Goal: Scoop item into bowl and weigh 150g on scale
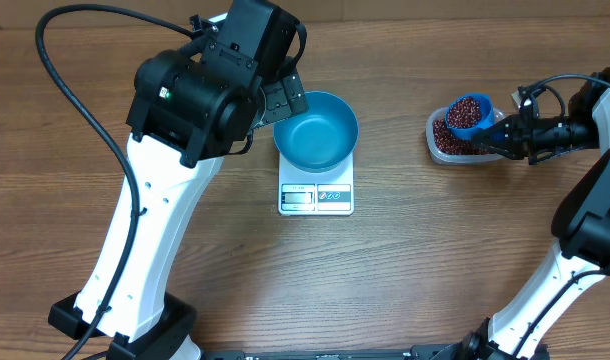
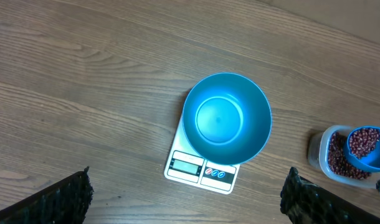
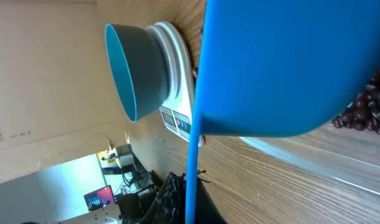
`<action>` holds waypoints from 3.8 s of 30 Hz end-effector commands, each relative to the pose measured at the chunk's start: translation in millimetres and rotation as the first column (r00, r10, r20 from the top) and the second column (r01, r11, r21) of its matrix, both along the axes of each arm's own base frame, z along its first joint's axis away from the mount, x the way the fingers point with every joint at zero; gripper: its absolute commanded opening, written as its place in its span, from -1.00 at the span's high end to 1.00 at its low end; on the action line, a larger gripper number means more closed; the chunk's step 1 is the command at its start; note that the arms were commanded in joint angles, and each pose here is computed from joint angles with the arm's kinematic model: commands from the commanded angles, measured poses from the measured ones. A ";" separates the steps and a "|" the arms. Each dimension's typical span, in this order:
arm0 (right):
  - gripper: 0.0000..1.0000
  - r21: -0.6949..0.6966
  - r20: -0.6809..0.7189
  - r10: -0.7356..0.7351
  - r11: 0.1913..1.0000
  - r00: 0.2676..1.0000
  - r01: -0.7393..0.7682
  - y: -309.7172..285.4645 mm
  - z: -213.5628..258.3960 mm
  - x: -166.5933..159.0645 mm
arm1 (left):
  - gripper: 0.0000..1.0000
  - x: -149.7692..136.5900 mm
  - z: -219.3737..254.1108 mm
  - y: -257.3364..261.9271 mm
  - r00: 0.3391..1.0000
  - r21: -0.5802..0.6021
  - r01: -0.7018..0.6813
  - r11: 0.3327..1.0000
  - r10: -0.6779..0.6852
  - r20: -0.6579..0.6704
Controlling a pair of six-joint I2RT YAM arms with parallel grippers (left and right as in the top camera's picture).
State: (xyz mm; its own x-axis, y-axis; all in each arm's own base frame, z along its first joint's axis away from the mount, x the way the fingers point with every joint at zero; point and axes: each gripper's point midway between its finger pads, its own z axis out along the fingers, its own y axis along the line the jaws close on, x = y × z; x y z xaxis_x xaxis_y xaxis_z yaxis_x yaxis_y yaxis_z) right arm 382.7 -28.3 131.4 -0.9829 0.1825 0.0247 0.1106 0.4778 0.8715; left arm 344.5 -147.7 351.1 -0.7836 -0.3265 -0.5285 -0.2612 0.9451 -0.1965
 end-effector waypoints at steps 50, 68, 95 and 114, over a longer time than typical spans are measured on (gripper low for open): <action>0.92 0.130 0.308 -0.120 0.988 0.944 0.084 12.4 120.8 17.2 | -0.99 3.9 -2.5 1.3 1.000 0.031 0.006 1.000 -0.006 0.001; 0.93 0.160 0.403 -0.154 0.982 0.902 0.096 26.4 183.6 -3.6 | -0.99 3.9 -2.5 1.3 1.000 0.031 0.006 1.000 -0.006 0.001; 0.93 0.123 0.419 -0.131 0.989 0.898 0.087 25.1 178.6 -4.1 | 0.91 6.1 -10.1 -18.2 0.967 0.118 0.255 0.960 -0.254 -0.027; 0.93 0.099 0.415 -0.121 0.991 0.902 0.087 23.9 174.6 -4.4 | 0.91 8.8 -137.4 -93.9 0.653 0.006 0.709 0.706 -0.652 -0.385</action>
State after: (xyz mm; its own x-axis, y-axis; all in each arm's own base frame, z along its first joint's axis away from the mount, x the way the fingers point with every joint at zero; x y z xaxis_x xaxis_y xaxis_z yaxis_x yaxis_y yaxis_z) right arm 382.3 -5.7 284.3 -0.9100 0.3139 -0.2710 -0.1408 0.3809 0.9138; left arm 359.8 -231.6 224.3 -0.8989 0.3748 -0.2269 0.3918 0.9195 -0.0331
